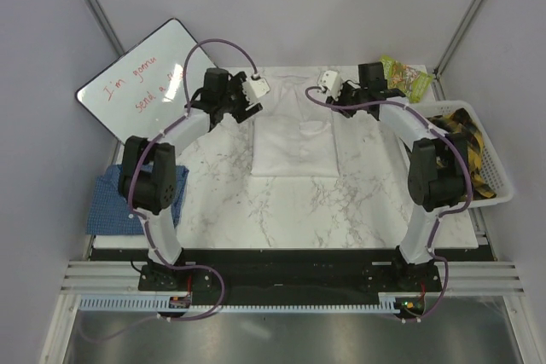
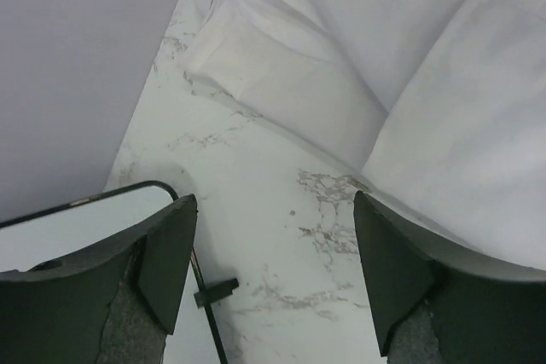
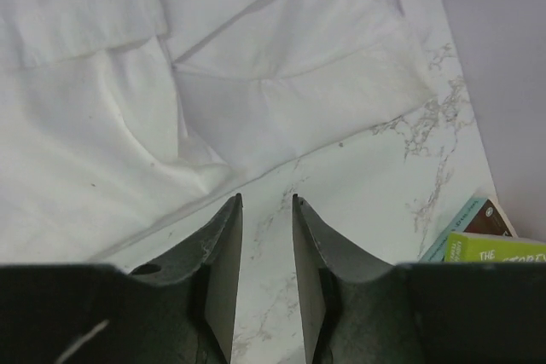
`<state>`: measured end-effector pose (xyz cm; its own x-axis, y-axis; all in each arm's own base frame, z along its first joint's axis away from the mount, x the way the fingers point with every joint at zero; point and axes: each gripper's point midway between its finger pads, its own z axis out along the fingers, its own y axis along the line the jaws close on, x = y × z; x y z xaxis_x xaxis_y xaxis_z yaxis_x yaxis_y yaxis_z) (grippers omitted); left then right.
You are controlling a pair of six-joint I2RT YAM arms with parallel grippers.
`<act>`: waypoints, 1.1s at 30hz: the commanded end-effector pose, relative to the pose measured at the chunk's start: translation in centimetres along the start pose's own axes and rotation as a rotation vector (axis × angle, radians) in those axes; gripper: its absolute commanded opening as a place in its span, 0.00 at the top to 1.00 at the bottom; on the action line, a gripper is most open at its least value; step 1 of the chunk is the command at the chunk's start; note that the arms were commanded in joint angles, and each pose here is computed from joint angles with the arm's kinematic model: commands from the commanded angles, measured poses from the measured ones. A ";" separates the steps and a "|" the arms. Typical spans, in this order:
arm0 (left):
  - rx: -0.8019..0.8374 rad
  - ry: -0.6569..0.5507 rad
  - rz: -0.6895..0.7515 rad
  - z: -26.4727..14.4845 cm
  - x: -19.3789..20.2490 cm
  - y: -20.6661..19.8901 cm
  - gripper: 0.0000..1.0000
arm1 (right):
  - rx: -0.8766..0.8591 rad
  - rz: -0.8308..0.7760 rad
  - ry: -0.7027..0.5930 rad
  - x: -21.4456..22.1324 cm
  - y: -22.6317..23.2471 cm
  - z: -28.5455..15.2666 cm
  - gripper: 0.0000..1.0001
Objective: Fold and stack the long sleeve shirts
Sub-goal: Fold the shirt
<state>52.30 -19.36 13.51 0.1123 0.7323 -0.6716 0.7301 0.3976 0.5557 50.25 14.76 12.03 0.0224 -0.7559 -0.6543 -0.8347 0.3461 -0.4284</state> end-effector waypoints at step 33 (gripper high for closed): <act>0.833 -0.094 -1.688 -6.2 -9.5 -19.9 0.01 | -0.723 1.641 -0.299 -11.6 17.4 -2.3 0.02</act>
<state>32.04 -30.65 12.88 -0.9666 -0.0969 -0.2372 0.2081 0.2432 -0.9474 34.68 28.36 13.80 -0.9530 0.2090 -0.2193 -0.1664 0.2438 0.9554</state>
